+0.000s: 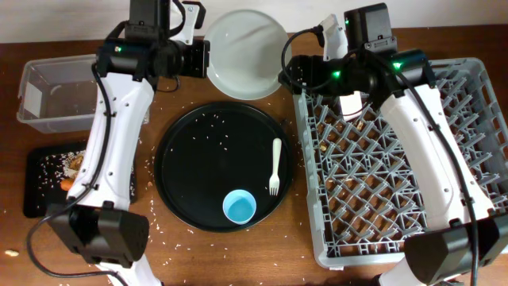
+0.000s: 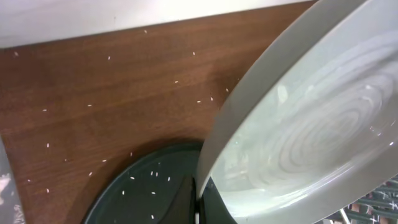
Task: Sort waste into correct bins and load items into the dishwasher rack
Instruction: 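Raise the plate and grasp its rim with the right gripper, then release the plate from the left gripper and carry it right over the rack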
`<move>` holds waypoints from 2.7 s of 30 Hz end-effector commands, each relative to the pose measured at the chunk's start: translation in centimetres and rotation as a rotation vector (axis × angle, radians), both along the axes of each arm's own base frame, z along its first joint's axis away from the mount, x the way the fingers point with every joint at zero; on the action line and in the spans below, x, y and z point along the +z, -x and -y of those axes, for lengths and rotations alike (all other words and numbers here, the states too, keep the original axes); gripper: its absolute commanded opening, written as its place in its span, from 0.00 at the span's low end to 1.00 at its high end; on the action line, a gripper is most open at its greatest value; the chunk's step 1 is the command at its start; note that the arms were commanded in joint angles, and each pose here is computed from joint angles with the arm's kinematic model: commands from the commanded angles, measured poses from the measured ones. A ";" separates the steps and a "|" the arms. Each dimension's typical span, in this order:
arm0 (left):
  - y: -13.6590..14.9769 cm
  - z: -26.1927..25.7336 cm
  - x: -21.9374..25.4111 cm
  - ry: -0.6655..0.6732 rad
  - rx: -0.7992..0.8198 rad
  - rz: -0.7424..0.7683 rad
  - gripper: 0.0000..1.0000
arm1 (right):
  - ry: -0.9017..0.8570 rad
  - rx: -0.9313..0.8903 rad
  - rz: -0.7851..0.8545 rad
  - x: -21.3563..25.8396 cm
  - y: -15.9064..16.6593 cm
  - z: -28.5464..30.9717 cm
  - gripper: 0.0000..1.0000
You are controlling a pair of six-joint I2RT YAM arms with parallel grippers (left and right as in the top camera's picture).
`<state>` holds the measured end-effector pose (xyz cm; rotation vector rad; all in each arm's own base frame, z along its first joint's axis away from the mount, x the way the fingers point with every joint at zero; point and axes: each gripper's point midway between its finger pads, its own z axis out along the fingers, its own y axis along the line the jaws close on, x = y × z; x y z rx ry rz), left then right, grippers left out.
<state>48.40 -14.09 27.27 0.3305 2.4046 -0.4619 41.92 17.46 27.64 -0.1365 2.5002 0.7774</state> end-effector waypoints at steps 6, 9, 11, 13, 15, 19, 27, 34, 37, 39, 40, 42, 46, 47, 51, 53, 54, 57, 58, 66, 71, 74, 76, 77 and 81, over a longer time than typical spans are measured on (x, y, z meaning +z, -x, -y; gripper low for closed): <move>0.2 1.1 -1.3 0.028 -0.051 -0.045 0.00 | -0.005 0.036 0.038 0.7 0.0 -0.9 0.93; 0.8 1.8 -1.4 0.064 -0.083 -0.071 0.00 | 0.042 0.047 0.091 0.2 -1.1 -2.0 0.93; 1.3 2.5 -1.2 0.109 -0.116 -0.086 0.00 | 0.092 0.014 0.094 -0.5 -1.7 -1.4 0.93; 2.0 3.0 -0.7 0.178 -0.158 -0.109 0.00 | 0.118 -0.007 0.096 -0.9 -2.0 -0.9 0.93; 2.9 2.7 -0.5 0.243 -0.177 -0.156 0.00 | 0.134 0.009 0.110 -0.9 -2.1 -0.9 0.92; 3.6 1.2 -1.1 0.259 -0.142 -0.220 0.00 | 0.118 0.016 0.128 -0.5 -2.4 -1.2 0.69; 3.8 1.6 -0.8 0.284 -0.158 -0.225 0.00 | 0.082 0.067 0.154 0.1 -1.9 -3.3 0.20; 3.9 1.6 -0.9 0.283 -0.158 -0.228 0.50 | 0.086 0.057 0.153 0.1 -2.1 -2.9 0.04; 3.8 1.5 -0.9 0.280 -0.155 -0.226 0.71 | 0.093 0.021 0.135 0.1 -2.2 -1.1 0.04; 3.4 1.2 -1.0 0.260 -0.142 -0.210 0.80 | 0.150 -0.069 0.111 0.1 -2.2 2.6 0.04; 3.2 0.9 -1.2 0.243 -0.130 -0.207 0.86 | 0.178 -0.110 0.101 0.2 -2.1 4.3 0.04; 2.8 0.3 -1.5 0.208 -0.104 -0.195 0.87 | 0.258 -0.205 0.080 0.7 -1.0 8.5 0.04; 0.5 -2.3 -2.1 0.062 0.004 -0.116 0.93 | 0.490 -0.481 0.003 2.5 4.3 19.3 0.04; -0.2 -3.3 -2.2 0.012 0.044 -0.091 0.93 | 0.614 -0.583 -0.046 2.8 6.9 22.9 0.04; -2.1 -4.0 -1.9 -0.021 0.079 -0.021 0.96 | 0.977 -0.700 -0.233 3.0 13.1 29.0 0.04; -2.8 -3.9 -1.8 -0.018 0.079 0.002 0.96 | 1.071 -0.691 -0.279 2.8 13.8 30.1 0.04; -2.9 -3.9 -1.9 -0.017 0.079 0.007 0.96 | 1.086 -0.658 -0.282 2.6 13.4 30.1 0.04; -3.0 -3.9 -1.9 -0.017 0.080 0.008 0.96 | 1.097 -0.586 -0.259 2.0 11.7 29.8 0.04; -3.0 -3.9 -1.9 -0.017 0.080 0.008 0.97 | 1.096 -0.552 -0.255 1.6 10.9 29.4 0.04; -3.0 -3.9 -1.9 -0.017 0.080 0.008 0.98 | 1.134 -0.430 -0.275 -2.2 6.7 27.5 0.04; -3.0 -3.9 -1.9 -0.018 0.080 0.008 0.98 | 1.150 -0.463 -0.224 -2.1 4.9 27.9 0.04; -3.0 -3.9 -1.9 -0.017 0.080 0.008 0.98 | 1.169 -0.460 -0.239 -2.8 4.5 28.1 0.04; -3.0 -3.9 -1.9 -0.018 0.080 0.008 0.98 | 1.216 -0.477 -0.245 -2.6 4.5 28.7 0.04; -3.0 -3.9 -1.9 -0.018 0.080 0.008 0.98 | 1.227 -0.487 -0.239 -2.5 4.2 29.0 0.04; -3.0 -3.9 -1.9 -0.018 0.080 0.007 0.98 | 1.220 -0.501 -0.219 -2.4 3.8 29.0 0.04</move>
